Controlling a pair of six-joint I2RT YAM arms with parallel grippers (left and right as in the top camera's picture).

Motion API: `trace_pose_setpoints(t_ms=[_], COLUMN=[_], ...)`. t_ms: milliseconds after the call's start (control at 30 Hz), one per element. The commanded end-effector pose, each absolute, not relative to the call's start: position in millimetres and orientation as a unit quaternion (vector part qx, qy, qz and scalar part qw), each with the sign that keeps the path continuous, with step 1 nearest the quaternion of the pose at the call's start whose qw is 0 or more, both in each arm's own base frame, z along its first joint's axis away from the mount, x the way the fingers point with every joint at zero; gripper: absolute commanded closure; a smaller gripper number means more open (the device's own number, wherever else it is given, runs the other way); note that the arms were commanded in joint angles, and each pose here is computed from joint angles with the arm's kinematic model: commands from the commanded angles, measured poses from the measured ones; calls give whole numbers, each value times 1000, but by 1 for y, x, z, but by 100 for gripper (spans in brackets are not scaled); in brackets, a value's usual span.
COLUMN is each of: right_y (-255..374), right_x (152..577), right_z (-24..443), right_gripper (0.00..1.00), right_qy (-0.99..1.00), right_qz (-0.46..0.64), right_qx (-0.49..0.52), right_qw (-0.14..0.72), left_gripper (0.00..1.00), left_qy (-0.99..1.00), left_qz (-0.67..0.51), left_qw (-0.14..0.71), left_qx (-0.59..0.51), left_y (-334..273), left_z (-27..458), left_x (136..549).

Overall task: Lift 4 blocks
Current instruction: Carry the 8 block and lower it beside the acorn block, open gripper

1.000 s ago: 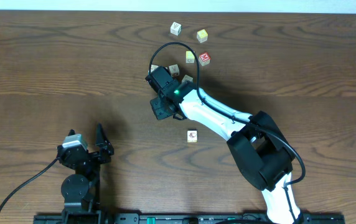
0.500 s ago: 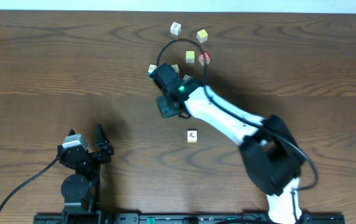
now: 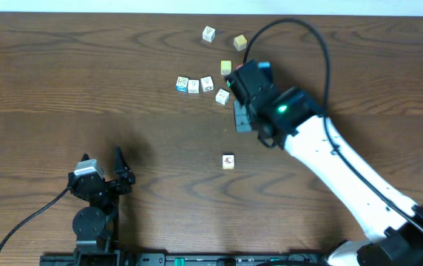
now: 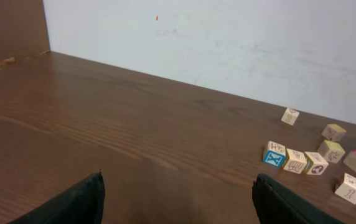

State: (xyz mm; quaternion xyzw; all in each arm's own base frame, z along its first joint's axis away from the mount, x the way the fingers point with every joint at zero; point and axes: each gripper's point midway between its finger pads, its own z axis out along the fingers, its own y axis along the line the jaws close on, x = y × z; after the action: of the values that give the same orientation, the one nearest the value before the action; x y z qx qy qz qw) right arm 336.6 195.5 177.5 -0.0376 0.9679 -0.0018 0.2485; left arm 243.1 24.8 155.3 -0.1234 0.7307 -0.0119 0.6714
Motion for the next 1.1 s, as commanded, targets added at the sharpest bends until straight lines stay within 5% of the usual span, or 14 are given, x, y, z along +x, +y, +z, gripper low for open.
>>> trace_pose_setpoints(t_ms=[0,333,1067], right_y=[188,198,225], right_x=[317,287,253], right_z=[112,42,35], right_gripper=[99,99,99], right_qy=[979,986,989], right_qz=[-31,27,37], right_qx=[-31,-11,4], right_qw=[200,164,144], left_gripper=[23,23,24], left_qy=[749,749,749], left_qz=[-4,-4,-4], left_qw=[650,650,650], left_qx=[-126,-126,-126], left_y=[27,27,27], left_z=[136,136,136], left_x=[242,242,242])
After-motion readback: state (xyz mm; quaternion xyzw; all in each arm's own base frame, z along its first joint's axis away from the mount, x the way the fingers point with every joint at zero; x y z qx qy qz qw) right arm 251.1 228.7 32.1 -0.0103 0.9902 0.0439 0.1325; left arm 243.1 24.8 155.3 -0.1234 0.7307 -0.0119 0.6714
